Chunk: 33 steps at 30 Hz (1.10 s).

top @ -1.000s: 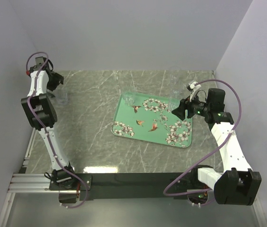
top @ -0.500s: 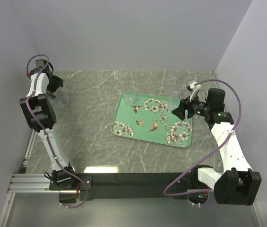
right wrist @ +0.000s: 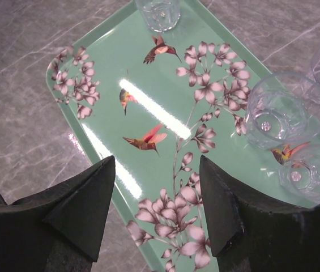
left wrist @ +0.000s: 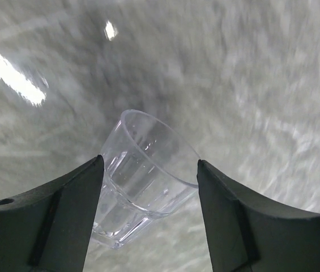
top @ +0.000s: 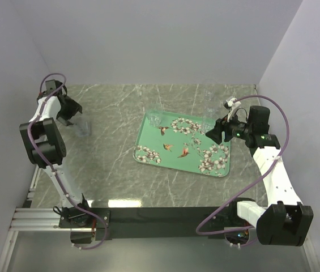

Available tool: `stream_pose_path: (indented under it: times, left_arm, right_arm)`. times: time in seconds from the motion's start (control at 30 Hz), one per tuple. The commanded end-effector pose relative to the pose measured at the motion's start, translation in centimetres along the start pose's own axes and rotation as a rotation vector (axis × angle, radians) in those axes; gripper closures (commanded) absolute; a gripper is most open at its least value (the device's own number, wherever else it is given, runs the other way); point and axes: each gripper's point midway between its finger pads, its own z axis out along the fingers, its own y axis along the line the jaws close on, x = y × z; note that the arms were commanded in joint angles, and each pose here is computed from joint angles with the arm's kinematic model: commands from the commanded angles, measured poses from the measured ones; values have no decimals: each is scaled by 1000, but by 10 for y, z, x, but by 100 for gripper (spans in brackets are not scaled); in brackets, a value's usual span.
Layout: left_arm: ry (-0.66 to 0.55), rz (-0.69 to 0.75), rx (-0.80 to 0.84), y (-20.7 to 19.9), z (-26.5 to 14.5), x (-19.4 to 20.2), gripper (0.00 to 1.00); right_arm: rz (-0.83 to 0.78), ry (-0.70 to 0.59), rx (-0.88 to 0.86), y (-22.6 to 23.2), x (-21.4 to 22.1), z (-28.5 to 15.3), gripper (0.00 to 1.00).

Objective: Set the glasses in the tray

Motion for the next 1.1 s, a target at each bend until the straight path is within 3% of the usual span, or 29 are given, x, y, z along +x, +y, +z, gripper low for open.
stream_pose_path:
  times: [0.0, 0.2, 0.33, 0.53, 0.8, 1.07]
  left_arm:
    - [72, 108, 84, -6, -16, 28, 29]
    - [117, 182, 155, -9, -31, 42, 21]
    - [135, 192, 140, -1, -39, 49, 1]
    - [157, 149, 79, 12, -43, 58, 1]
    - [211, 100, -199, 55, -38, 77, 1]
    - [95, 194, -279, 64, -57, 61, 1]
  right_arm:
    - [-38, -45, -3, 3, -12, -5, 32]
    - [-42, -51, -5, 4, -14, -6, 32]
    - [-45, -53, -4, 5, -14, -7, 32]
    - [-46, -56, -8, 6, -15, -7, 32]
    - [-50, -61, -12, 6, -16, -8, 32]
    - [-47, -64, -16, 8, -17, -8, 32]
